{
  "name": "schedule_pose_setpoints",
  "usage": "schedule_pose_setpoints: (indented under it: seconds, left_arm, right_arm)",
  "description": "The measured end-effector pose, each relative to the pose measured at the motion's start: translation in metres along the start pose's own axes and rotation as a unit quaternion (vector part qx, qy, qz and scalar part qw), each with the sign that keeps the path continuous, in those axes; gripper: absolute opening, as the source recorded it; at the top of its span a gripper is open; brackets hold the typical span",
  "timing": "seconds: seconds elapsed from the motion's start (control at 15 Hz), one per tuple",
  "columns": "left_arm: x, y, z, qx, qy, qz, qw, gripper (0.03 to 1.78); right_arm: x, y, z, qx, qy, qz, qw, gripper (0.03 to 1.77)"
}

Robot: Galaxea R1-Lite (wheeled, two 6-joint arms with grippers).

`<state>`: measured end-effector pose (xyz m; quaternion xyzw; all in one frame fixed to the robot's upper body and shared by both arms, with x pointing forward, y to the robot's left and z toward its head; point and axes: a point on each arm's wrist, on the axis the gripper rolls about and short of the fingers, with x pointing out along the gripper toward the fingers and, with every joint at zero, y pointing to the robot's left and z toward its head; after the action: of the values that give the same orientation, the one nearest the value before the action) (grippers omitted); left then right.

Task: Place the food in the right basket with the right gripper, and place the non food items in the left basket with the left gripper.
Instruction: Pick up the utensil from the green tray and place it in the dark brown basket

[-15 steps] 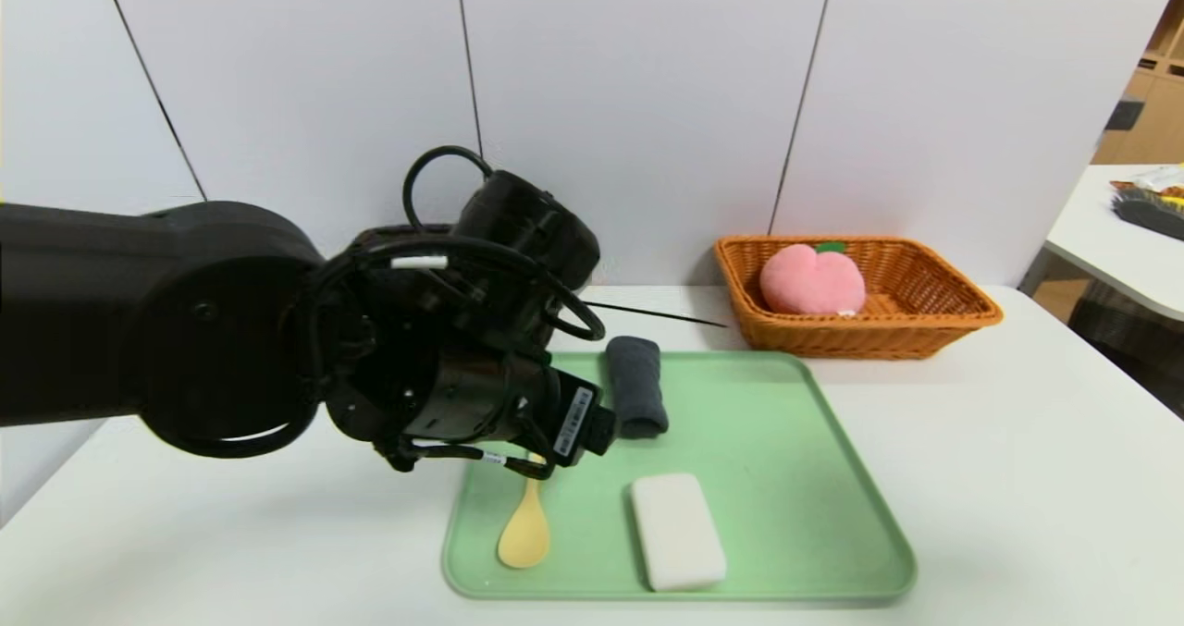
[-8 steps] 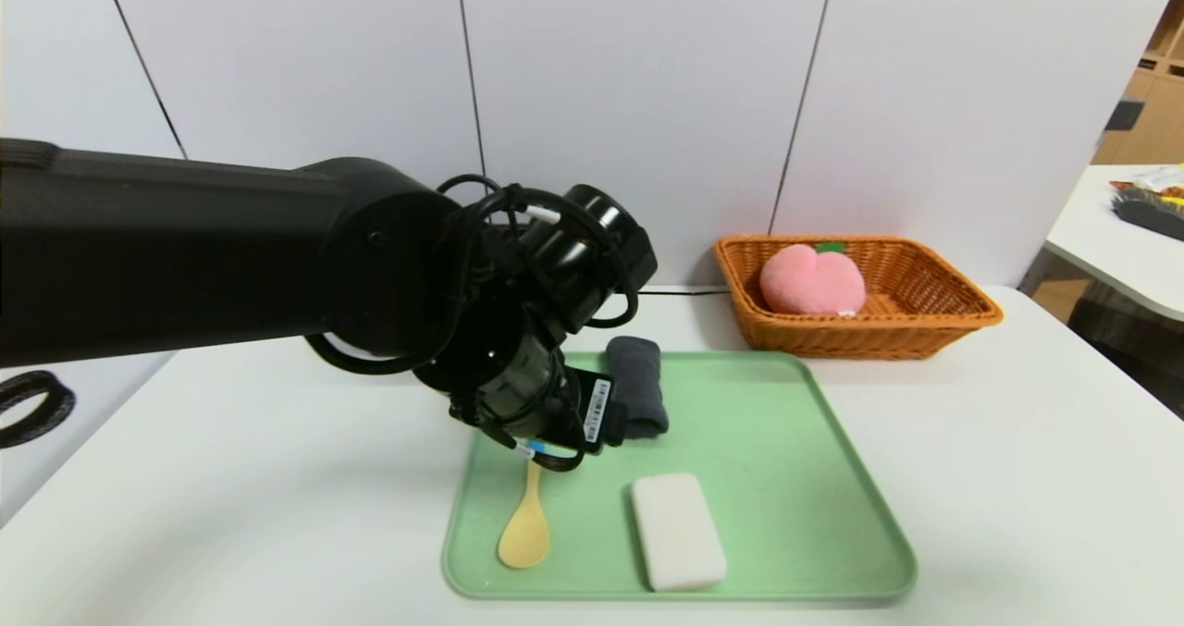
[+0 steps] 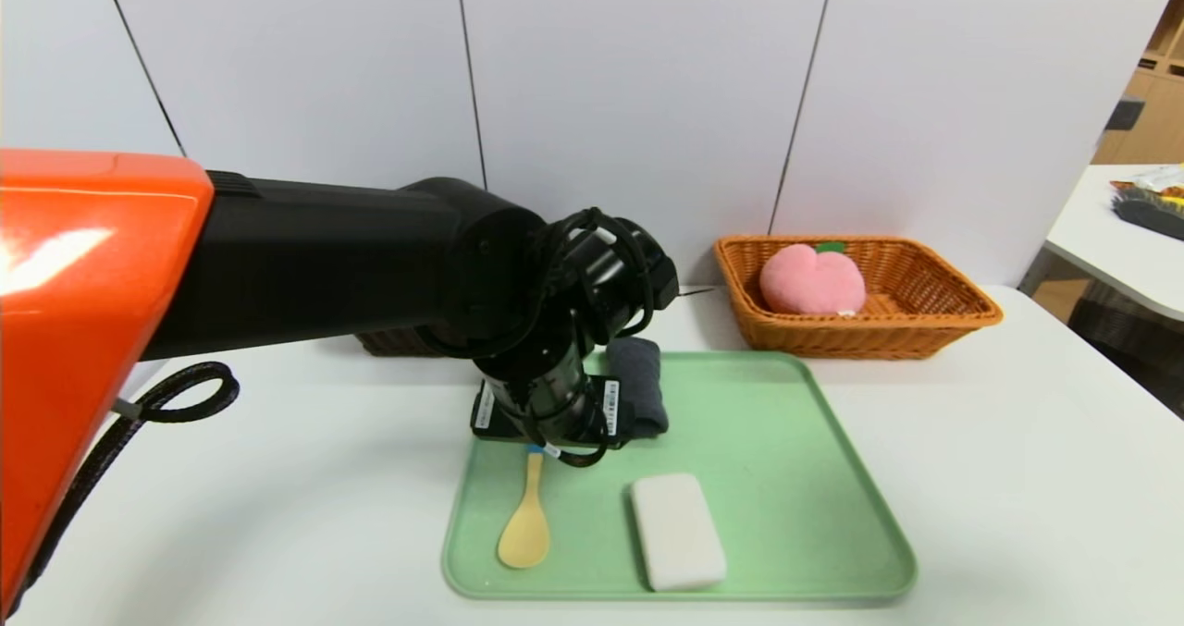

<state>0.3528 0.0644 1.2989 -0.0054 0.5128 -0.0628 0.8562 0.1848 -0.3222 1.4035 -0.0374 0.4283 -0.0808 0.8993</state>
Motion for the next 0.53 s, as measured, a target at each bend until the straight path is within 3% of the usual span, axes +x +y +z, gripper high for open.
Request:
schedule_pose_setpoints:
  seconds: [0.53]
  left_arm:
    - [0.020,0.015,0.005,-0.008,0.026,0.028,0.9992,1.69]
  right_arm:
    - [-0.001,0.000,0.000,0.001,-0.002,0.000,1.0000,1.70]
